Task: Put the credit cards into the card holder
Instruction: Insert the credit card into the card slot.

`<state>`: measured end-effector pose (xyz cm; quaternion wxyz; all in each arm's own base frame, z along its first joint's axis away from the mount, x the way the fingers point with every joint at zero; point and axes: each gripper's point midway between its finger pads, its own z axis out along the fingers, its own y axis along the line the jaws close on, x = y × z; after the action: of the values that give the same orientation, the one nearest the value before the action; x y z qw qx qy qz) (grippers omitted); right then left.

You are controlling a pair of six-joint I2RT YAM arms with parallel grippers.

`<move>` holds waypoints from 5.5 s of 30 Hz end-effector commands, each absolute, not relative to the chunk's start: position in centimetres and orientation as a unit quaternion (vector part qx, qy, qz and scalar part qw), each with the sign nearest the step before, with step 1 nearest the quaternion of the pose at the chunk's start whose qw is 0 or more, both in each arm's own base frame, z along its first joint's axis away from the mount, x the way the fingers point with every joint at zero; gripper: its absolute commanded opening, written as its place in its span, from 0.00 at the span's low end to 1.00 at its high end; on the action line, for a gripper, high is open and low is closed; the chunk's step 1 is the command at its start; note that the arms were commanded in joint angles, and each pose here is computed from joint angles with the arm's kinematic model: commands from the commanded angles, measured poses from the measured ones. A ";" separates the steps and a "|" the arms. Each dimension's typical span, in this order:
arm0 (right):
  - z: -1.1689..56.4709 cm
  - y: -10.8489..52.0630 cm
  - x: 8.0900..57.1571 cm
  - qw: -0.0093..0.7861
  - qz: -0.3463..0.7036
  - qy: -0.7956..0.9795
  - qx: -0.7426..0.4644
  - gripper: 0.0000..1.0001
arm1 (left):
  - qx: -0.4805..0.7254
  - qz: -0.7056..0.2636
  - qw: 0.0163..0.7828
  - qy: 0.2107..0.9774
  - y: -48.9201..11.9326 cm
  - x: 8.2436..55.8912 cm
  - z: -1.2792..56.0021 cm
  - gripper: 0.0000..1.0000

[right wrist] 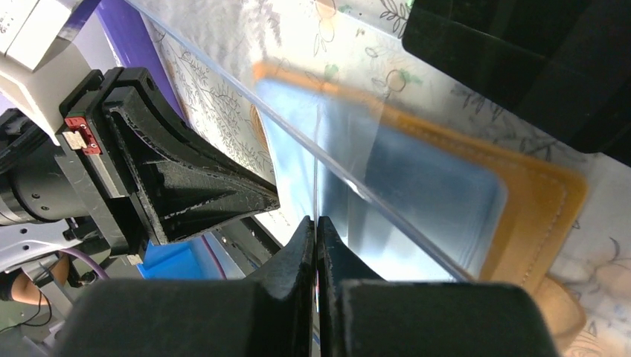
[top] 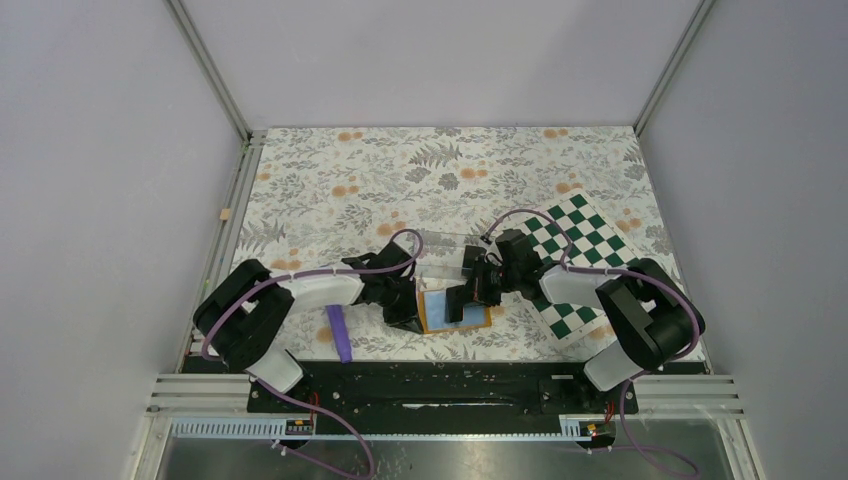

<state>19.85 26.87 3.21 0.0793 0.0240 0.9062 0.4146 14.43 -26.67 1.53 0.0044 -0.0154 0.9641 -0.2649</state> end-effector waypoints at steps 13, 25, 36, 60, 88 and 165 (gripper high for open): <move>0.8 24.8 14.8 -0.053 0.351 0.934 0.048 0.00 | 0.014 -0.236 0.018 0.971 -26.4 15.4 1.4 0.00; 1.5 25.9 14.9 -0.083 0.368 0.923 0.073 0.00 | 0.029 -0.218 0.016 0.975 -26.0 15.5 1.3 0.00; 0.6 24.2 13.7 -0.090 0.319 0.939 0.087 0.00 | 0.032 -0.220 0.017 0.975 -26.4 15.6 1.4 0.00; 0.6 23.4 15.0 -0.012 0.317 0.947 0.050 0.00 | -0.018 -0.274 0.063 0.959 -27.3 18.4 3.7 0.48; 5.3 24.3 19.1 0.121 0.350 0.929 0.010 0.00 | -0.007 -0.237 0.018 0.971 -26.4 18.0 0.8 0.00; 2.7 23.4 19.3 0.097 0.421 0.891 0.139 0.00 | -0.005 -0.265 -0.016 0.964 -28.8 15.3 0.0 0.00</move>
<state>19.01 23.25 2.42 0.0908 0.1393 0.8957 0.4124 16.39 -28.85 1.56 -0.0027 -0.0118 0.9607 -0.2774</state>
